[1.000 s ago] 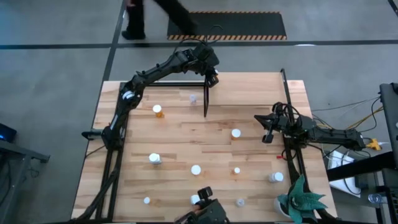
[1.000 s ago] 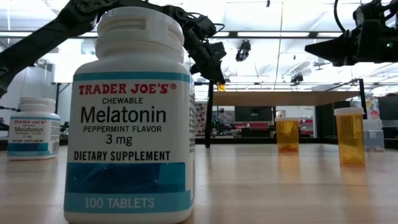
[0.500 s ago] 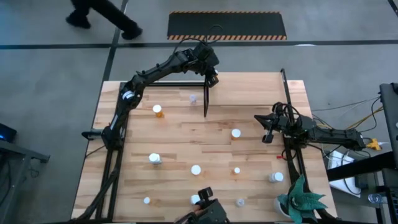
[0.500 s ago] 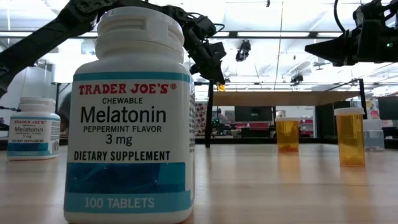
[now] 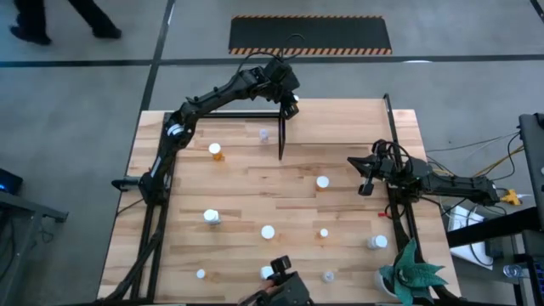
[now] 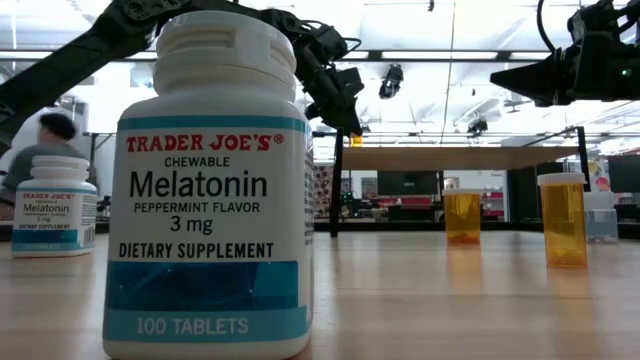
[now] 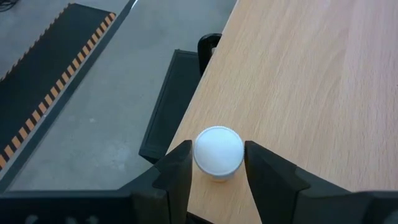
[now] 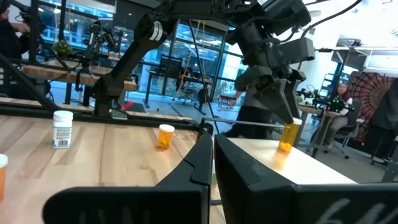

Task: Pick and place medicine bottles onto shelf by color
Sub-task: Put the top small orange pill bottle on the shelf, then put the middle big orange pill bottle on the shelf

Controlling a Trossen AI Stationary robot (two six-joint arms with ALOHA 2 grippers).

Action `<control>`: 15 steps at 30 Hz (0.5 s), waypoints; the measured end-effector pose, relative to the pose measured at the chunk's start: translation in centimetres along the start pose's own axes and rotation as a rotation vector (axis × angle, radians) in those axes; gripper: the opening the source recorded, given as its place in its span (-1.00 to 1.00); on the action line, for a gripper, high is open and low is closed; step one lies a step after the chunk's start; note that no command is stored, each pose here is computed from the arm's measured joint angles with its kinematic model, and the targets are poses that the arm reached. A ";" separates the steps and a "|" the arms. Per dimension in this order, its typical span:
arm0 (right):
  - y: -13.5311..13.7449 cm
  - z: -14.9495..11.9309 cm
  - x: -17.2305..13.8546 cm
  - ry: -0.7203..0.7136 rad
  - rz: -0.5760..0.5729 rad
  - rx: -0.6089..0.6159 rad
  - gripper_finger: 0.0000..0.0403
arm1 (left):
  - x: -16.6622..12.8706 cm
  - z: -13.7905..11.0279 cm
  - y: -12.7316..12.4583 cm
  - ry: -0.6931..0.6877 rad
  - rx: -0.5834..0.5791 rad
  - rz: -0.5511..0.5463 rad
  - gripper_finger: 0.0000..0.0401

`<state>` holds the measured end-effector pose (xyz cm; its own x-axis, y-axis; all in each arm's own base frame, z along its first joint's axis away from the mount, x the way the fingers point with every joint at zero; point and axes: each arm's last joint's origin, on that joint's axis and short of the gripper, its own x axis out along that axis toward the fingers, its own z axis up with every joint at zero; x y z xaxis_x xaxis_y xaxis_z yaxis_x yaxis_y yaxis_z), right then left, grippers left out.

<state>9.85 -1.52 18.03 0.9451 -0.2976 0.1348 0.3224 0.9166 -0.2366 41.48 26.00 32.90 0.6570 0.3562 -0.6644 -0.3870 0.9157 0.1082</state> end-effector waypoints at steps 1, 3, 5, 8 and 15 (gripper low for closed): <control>0.0 0.0 0.0 0.000 0.000 0.000 -0.96 | 0.0 0.0 0.0 -0.001 0.000 0.000 -0.35; 0.0 0.0 0.0 0.000 0.000 0.000 -0.96 | 0.0 0.1 0.0 -0.010 0.001 0.002 -0.35; 0.0 0.0 0.0 0.000 0.000 0.000 -0.96 | -0.1 0.2 0.0 -0.018 0.003 0.003 -0.35; 0.0 0.0 0.0 0.000 0.000 0.000 -0.96 | -0.7 0.5 0.0 -0.029 0.022 0.006 -0.35; 0.0 0.0 0.0 -0.001 0.001 0.040 -0.96 | -4.1 1.4 -0.3 -0.075 0.096 0.007 -0.36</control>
<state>9.85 -1.52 18.04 0.9453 -0.2967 0.1358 0.3193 0.9266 -0.1984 39.84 24.58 36.63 0.7021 0.3725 -0.6068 -0.3307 0.9253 0.1854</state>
